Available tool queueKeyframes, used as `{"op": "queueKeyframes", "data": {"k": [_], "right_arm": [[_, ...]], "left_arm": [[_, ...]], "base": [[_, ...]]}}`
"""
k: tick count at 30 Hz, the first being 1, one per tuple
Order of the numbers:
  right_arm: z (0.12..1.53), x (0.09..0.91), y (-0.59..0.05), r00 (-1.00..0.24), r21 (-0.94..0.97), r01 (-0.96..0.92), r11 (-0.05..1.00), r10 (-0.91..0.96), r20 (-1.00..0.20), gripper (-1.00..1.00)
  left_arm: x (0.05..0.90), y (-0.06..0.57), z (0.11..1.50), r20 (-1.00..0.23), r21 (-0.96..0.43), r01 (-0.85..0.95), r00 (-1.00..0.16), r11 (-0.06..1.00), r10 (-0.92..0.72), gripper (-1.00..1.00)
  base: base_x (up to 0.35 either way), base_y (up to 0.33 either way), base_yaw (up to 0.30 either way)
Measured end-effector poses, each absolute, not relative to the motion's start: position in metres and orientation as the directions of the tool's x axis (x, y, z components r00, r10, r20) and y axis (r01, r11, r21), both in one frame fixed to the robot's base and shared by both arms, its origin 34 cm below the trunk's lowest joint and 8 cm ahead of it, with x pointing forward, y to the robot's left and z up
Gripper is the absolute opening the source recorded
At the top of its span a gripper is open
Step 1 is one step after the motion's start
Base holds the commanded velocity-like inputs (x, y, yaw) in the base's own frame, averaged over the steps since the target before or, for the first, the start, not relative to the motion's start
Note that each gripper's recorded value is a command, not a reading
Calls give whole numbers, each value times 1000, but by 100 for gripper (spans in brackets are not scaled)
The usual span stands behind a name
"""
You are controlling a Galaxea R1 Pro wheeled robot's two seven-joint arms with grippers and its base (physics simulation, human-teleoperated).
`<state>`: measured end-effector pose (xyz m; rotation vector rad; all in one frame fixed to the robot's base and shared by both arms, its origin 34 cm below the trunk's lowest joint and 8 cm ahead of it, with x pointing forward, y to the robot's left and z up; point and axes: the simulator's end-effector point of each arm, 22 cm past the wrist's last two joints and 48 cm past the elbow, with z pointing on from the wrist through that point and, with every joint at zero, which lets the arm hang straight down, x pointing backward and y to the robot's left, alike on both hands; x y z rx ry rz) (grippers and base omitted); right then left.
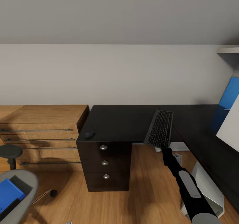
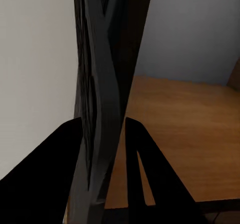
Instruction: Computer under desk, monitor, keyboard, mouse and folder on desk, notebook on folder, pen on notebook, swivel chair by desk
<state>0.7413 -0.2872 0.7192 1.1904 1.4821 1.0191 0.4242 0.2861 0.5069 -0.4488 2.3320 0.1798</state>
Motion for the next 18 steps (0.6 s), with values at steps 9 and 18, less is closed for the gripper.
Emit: {"op": "queueKeyframes", "data": {"k": [9,18], "right_arm": [[738,744,-286,-81,965,190,180,983,-167,-100],[764,749,-259,-161,952,150,266,957,-242,-100]], "left_arm": [[426,286,524,-699,-2,-370,-664,929,-266,100],[428,286,542,-699,-2,-370,-664,929,-266,100]], "base": [[0,0,0],[0,0,0]]}}
